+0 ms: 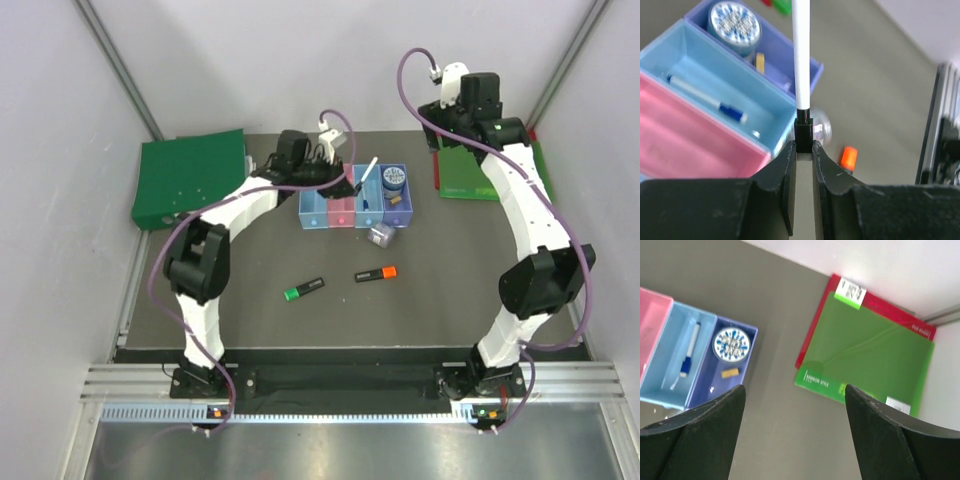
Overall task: Sort the stationery into containers
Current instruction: Place the pen in the storage box.
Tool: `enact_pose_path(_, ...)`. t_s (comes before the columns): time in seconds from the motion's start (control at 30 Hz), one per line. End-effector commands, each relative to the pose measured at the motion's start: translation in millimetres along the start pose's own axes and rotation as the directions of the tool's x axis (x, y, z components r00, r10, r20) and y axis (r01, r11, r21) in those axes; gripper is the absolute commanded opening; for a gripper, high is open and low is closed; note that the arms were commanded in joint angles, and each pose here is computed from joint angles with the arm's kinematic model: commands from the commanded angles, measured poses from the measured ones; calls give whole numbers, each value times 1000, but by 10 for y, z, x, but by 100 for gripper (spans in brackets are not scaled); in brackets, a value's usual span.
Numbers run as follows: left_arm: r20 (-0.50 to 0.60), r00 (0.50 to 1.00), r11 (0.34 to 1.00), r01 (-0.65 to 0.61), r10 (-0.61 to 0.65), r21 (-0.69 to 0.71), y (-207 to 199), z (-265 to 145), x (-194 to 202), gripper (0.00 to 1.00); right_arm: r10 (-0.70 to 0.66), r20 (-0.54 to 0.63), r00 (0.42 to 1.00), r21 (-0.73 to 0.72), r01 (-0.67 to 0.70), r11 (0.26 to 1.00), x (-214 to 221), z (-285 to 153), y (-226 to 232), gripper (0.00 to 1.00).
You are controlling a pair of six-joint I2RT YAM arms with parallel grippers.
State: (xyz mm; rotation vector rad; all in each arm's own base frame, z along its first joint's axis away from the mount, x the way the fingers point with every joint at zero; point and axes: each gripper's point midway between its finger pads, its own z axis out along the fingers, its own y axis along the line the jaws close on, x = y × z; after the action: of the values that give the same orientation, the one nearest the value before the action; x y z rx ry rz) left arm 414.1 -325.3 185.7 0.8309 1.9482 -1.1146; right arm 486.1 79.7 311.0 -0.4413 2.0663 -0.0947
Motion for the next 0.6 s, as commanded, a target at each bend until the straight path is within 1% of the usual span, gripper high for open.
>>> enact_pose_path(0.0, 174, 976, 991, 132, -131, 9, 114, 315, -608, 0, 14, 9, 1000, 28, -14, 1000, 73, -188, -86, 80)
enact_pose_path(0.03, 199, 971, 991, 132, -130, 4, 138, 346, -741, 0, 18, 20, 1000, 32, -19, 999, 60, -257, -99, 80)
enact_pose_path(0.07, 203, 967, 988, 156, -153, 3, 181, 399, -749, 0, 20, 20, 1000, 32, -20, 999, 74, -273, -96, 80)
enact_pose_path(0.1, 190, 966, 984, 178, -173, -9, 292, 500, -647, 0, 23, 15, 1000, 30, -24, 999, 120, -281, -87, 80)
enact_pose_path(0.13, 202, 964, 982, 184, -173, -37, 356, 535, -668, 0, 27, 21, 999, 34, -28, 999, 115, -329, -109, 80)
enact_pose_path(0.27, 184, 955, 964, 251, -232, -86, 525, 671, -475, 0, 35, 26, 999, 40, -36, 999, 132, -397, -140, 80)
enact_pose_path(0.37, 160, 947, 949, 298, -280, -104, 562, 690, -300, 0, 40, 33, 999, 50, -42, 998, 136, -431, -197, 80)
enact_pose_path(0.4, 162, 947, 948, 298, -279, -109, 539, 676, -290, 0, 43, 31, 999, 53, -45, 998, 153, -423, -218, 80)
enact_pose_path(0.43, 149, 945, 943, 310, -292, -118, 550, 679, -178, 0, 46, 35, 998, 55, -48, 997, 149, -435, -230, 80)
enact_pose_path(0.5, 151, 948, 947, 299, -280, -121, 517, 666, -162, 0, 50, 37, 998, 54, -52, 997, 152, -431, -242, 80)
enact_pose_path(0.57, 138, 944, 941, 316, -300, -117, 509, 679, -94, 0, 57, 37, 998, 49, -59, 997, 155, -427, -230, 80)
